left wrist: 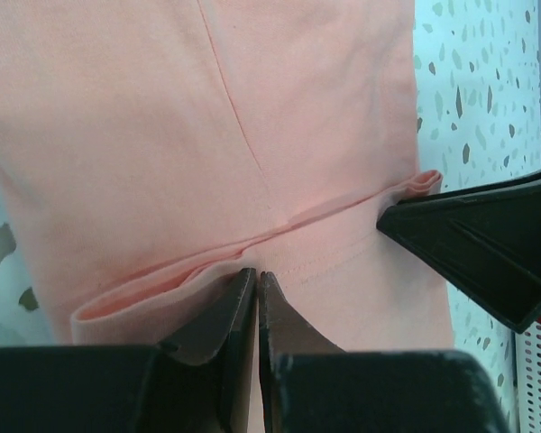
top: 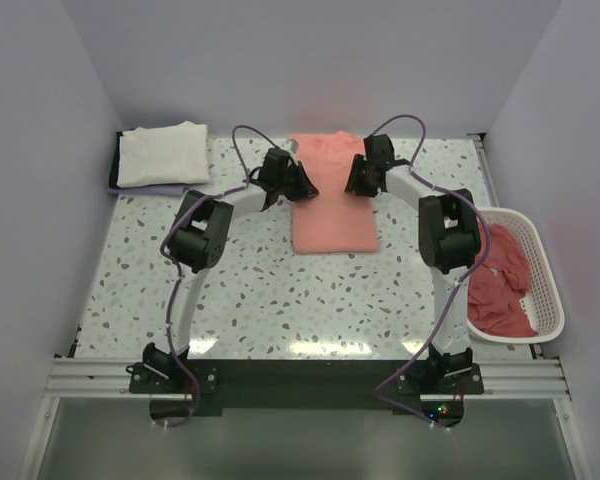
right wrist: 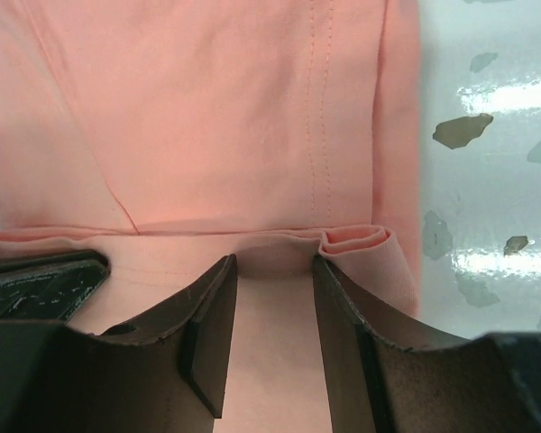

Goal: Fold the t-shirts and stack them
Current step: Fold the tshirt

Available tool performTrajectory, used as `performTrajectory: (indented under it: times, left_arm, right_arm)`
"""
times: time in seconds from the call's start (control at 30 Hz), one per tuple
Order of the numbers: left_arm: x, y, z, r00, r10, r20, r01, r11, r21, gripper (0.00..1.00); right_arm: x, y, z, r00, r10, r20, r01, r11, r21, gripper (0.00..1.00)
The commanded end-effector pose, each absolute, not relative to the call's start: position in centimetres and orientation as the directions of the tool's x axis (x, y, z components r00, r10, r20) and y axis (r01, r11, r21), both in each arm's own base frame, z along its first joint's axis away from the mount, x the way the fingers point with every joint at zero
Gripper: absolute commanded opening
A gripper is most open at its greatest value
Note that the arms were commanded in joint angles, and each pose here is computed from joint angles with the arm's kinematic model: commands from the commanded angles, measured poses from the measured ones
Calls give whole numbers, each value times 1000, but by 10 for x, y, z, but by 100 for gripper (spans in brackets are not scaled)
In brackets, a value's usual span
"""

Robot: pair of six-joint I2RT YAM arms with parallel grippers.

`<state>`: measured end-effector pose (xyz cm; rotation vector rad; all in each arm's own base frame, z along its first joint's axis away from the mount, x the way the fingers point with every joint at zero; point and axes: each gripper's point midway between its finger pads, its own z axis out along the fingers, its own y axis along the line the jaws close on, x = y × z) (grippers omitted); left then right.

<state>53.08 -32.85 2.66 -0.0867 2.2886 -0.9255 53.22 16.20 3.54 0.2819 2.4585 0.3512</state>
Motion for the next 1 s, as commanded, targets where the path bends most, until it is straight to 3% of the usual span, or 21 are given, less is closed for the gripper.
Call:
performTrajectory:
  times: [0.0,0.3,0.67,0.97]
  left_arm:
    - [512,-296,-2,-802,-301,-516,67,814,-577,11]
    - [472,-271,-4,-800,-324,-505,16,830,-557,9]
    - [388,-233,0,-804,-328,-495,-13,843,-537,8]
    - [345,-215,14,-803,-320,-503,2,842,-539,9]
  right_arm:
    - [510,151,6,-833,262,-488,156,956,246,44]
    - [449,165,-8,-874,262,-409,154,948,278,43]
    - [357,205,-14,-893,321,-315,156,878,454,43]
    - [323,210,3,-911,285,-297,112,866,488,44]
